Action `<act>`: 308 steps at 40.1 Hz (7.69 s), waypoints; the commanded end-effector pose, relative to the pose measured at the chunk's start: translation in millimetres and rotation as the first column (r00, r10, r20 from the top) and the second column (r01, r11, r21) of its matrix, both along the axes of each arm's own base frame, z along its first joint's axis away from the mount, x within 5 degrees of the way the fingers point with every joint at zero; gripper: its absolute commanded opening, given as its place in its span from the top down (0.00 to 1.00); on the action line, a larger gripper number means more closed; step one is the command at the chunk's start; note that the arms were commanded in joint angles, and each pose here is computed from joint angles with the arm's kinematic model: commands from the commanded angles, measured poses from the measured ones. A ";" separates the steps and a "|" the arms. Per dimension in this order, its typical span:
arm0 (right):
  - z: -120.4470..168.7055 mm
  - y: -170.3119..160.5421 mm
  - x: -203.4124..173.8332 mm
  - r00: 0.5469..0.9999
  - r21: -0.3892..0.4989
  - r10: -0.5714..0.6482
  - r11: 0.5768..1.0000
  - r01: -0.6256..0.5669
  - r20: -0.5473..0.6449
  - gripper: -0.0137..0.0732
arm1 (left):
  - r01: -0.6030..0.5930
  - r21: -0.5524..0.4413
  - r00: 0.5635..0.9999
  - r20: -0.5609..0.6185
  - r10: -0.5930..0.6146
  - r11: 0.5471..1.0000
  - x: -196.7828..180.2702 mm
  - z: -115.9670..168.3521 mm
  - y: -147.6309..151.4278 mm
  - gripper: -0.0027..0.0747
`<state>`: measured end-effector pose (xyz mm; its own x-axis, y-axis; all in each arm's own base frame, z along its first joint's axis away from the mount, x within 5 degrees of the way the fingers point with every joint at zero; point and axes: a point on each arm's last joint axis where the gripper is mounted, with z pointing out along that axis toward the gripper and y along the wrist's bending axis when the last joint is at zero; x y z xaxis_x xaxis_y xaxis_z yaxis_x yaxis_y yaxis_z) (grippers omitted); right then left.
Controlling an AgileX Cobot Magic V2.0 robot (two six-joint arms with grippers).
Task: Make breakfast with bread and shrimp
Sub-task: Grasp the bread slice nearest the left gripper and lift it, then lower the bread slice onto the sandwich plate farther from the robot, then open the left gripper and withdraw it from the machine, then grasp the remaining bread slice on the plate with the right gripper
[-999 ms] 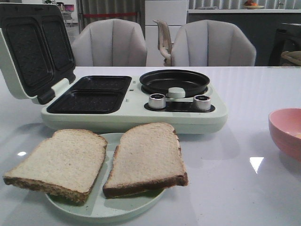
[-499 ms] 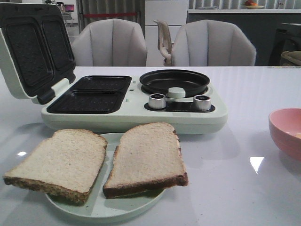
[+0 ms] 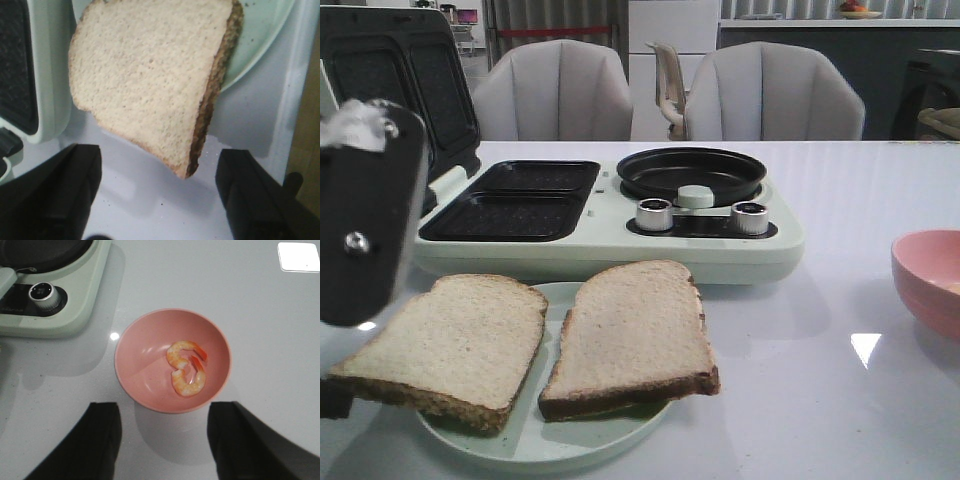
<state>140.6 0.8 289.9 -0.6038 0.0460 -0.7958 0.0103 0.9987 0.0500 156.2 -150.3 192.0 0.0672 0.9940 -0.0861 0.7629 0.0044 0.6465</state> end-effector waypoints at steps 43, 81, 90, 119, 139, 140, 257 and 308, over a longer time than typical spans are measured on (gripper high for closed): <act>13.9 -1.0 4.3 0.996 -0.007 -0.005 1.000 0.006 0.092 0.27 | -0.088 0.048 0.994 0.061 0.085 0.995 19.7 -24.7 -15.4 0.79; 13.9 -1.0 4.3 0.996 -0.007 -0.005 1.000 0.006 0.092 0.27 | 0.018 -0.172 0.854 0.514 0.074 0.985 65.3 113.6 -7.8 0.84; 13.9 -1.0 4.3 0.996 -0.007 -0.005 1.000 0.006 0.092 0.27 | -0.010 -0.211 0.861 0.496 0.116 0.977 119.0 120.9 -17.0 0.84; 13.9 -1.0 4.3 0.996 -0.007 -0.005 1.000 0.006 0.092 0.27 | -0.132 -0.219 0.855 0.469 0.223 0.967 267.1 76.6 -36.5 0.84; 13.9 -0.9 4.3 0.996 -0.006 -0.005 1.000 0.006 0.093 0.27 | -0.148 -0.200 0.875 0.429 0.223 0.969 280.7 52.2 -28.8 0.52; 13.9 -0.9 4.3 0.996 -0.006 -0.005 1.000 0.006 0.093 0.27 | -0.150 -0.199 0.875 0.430 0.224 0.968 280.7 52.2 -28.6 0.49; 3.6 8.0 16.5 1.000 0.156 -0.012 0.988 0.009 0.020 0.27 | -0.442 -0.801 0.893 -0.350 0.284 0.404 -44.3 155.9 69.6 0.31; -81.4 153.0 154.5 0.723 0.473 0.455 0.858 -0.200 -0.519 0.27 | -0.442 -0.801 0.893 -0.350 0.284 0.404 -44.3 155.9 69.6 0.31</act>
